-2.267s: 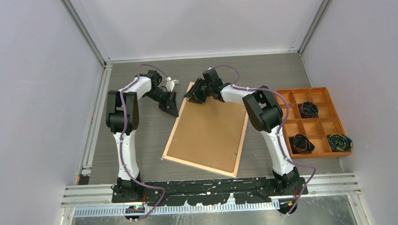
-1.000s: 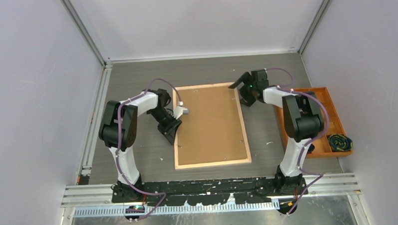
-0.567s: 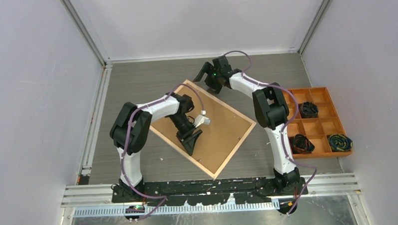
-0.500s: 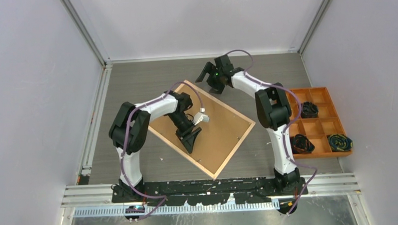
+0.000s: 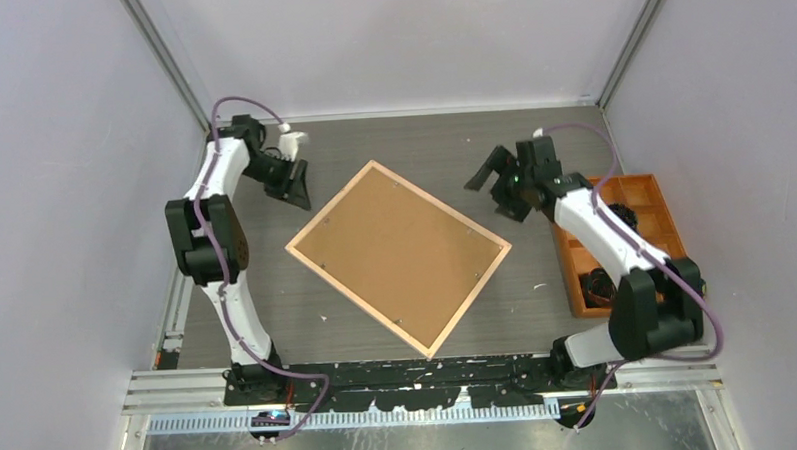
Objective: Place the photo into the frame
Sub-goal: Adjust the photo frame at the center of the board.
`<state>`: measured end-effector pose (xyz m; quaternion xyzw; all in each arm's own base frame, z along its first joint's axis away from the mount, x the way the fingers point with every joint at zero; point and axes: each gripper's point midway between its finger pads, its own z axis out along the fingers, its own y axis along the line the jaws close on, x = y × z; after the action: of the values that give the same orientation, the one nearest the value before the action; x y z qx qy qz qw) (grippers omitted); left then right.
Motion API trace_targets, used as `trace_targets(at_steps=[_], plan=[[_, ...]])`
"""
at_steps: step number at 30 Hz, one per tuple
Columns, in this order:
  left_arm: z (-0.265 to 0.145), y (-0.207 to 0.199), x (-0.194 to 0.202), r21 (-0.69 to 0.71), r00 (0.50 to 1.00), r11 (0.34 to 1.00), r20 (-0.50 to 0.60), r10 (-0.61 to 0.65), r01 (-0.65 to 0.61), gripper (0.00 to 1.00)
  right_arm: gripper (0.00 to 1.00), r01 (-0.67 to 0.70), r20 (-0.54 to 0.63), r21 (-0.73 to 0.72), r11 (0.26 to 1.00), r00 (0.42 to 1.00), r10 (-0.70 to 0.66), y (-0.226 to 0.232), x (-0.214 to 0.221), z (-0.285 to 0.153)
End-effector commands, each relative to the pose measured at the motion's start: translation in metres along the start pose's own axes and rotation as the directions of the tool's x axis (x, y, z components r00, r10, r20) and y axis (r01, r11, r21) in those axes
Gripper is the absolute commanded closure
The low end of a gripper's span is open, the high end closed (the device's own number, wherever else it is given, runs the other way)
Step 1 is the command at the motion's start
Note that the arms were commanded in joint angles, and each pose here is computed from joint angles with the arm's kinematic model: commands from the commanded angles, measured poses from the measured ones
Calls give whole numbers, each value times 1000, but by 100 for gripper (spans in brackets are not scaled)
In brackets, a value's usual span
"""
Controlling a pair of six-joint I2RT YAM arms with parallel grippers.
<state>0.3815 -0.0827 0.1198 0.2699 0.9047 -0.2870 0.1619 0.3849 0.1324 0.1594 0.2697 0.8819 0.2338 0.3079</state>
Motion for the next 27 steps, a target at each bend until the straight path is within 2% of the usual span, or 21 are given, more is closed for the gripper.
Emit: trace_targets(at_steps=[1,4,9,14,23,27], plan=[[-3,99,14,-238,986,957,4,-168,164,54,0,-43,-137,10,999,990,44,-36,65,-24],[6,117,27,-266,980,946,-12,-197,187,58,0,-67,-197,38,997,978,74,-62,99,-41],[29,106,48,-221,977,957,-54,-205,189,58,0,-56,-263,103,993,961,82,-94,131,-58],[43,82,63,-151,978,974,-101,-184,168,59,0,-37,-316,127,991,946,75,-104,144,-45],[50,29,91,-45,979,994,-178,-104,97,63,0,6,-304,183,983,951,51,-109,130,3],[53,3,102,29,978,995,-192,-86,94,64,0,29,-258,191,981,966,22,-102,104,15]])
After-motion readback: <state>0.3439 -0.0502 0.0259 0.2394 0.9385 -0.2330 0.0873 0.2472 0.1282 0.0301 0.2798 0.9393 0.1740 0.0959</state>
